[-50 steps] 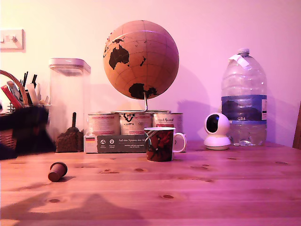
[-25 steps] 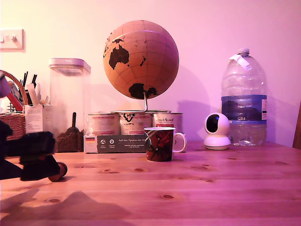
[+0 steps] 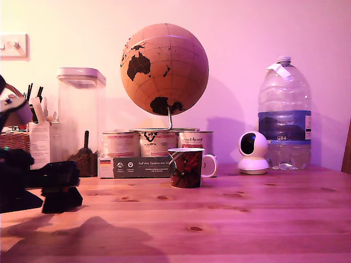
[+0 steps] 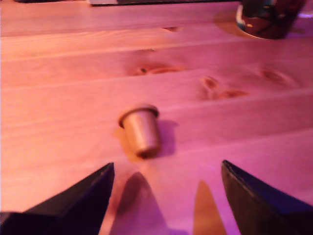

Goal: Pick up the coffee capsules from the table one by one and drop them inside the nearest coffee cup

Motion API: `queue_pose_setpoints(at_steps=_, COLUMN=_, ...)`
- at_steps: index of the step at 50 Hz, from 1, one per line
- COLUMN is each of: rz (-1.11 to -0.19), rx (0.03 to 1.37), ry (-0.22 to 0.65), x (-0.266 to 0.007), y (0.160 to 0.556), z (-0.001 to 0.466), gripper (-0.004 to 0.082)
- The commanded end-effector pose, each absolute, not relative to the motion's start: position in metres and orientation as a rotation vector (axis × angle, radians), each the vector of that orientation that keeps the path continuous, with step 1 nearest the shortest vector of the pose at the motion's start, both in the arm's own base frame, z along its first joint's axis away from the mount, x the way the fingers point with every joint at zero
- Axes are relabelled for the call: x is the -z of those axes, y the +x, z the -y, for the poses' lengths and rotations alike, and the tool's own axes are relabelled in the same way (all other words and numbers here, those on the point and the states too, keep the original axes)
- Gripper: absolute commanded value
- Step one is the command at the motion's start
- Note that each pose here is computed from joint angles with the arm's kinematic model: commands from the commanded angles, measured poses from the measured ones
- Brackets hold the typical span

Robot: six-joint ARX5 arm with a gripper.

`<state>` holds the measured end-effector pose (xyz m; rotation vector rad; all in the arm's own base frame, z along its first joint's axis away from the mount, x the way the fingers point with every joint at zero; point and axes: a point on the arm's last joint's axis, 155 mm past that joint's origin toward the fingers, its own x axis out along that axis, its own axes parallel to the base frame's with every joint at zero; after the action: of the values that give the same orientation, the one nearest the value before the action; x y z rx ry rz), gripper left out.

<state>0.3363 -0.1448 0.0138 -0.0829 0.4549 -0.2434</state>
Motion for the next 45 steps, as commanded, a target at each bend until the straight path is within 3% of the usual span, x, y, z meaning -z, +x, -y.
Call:
queue_pose_setpoints(at_steps=1, rz=-0.456, rx=0.251, ry=-0.076, x=-0.011, y=0.341, z=0.147, gripper=0.0619)
queue_pose_setpoints(at_steps=45, rz=-0.459, rx=0.312, ry=-0.058, x=0.003, y=0.368, z=0.155, gripper=0.0618)
